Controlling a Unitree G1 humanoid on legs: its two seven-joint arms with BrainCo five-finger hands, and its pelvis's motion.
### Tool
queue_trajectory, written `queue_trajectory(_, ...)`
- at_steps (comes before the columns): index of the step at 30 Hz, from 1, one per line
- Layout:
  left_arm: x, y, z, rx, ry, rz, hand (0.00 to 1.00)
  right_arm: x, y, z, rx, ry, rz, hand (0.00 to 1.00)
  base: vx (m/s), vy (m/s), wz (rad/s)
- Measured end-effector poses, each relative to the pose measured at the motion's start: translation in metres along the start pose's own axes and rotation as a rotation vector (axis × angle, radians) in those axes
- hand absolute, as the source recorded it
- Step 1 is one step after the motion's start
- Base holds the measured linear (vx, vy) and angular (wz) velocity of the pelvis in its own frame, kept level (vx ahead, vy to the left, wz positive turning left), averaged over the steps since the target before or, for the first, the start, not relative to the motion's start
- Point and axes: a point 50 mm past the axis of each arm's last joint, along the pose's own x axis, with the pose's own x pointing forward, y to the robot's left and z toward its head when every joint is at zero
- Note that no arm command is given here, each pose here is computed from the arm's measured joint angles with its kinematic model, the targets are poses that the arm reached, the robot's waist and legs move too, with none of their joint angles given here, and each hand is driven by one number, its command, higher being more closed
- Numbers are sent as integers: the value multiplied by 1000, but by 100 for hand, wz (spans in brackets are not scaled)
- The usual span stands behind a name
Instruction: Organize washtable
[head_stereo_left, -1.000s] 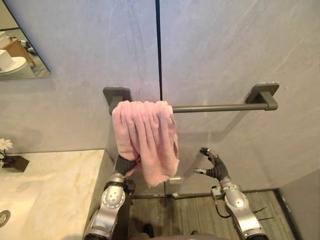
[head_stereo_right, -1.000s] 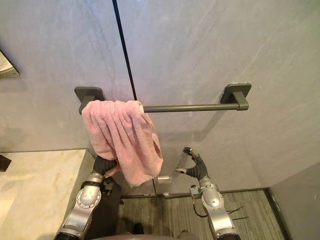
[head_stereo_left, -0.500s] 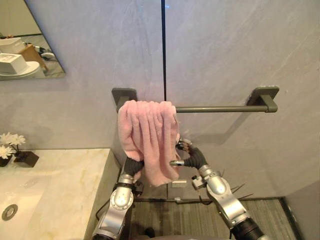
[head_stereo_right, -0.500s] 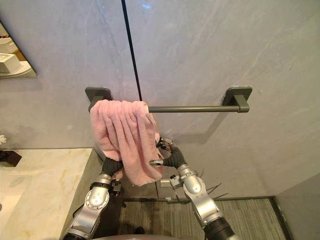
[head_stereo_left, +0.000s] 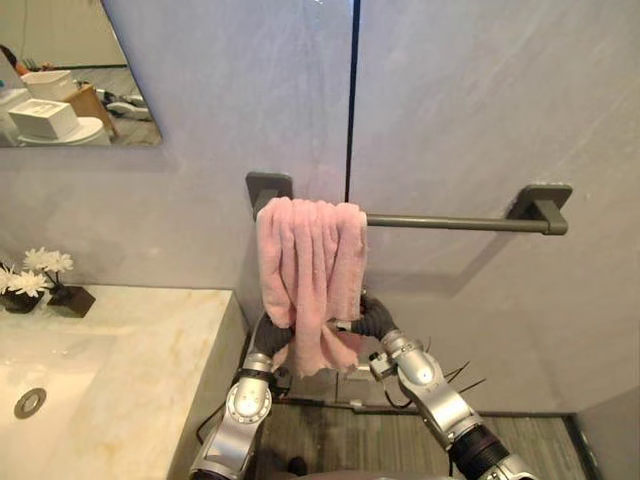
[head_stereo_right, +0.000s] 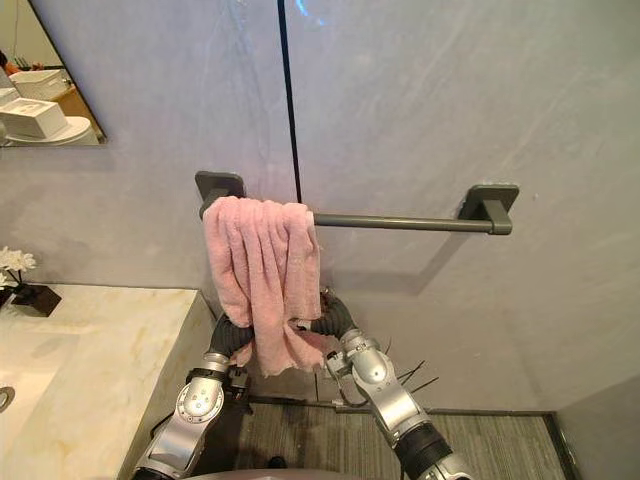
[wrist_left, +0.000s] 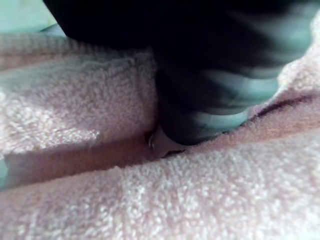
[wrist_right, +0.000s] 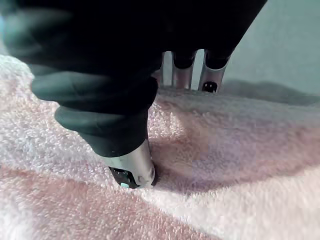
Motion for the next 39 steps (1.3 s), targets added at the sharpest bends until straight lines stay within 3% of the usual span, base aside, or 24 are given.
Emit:
queue_trajectory(12,1,14,-3,-9,12,51,100,-38,-81,-11,-26,39,-421,100,-10,-5,-2)
queue_trajectory(28,2,-13,18,-129,-59,-32,100,-73,-97,-21,95,42,-646,100,15,-11,-12)
queue_trajectory(39,0,-20,-1,-115,26,-76,100,-61,-96,-37,152,89,-656,100,-7,-2,-3)
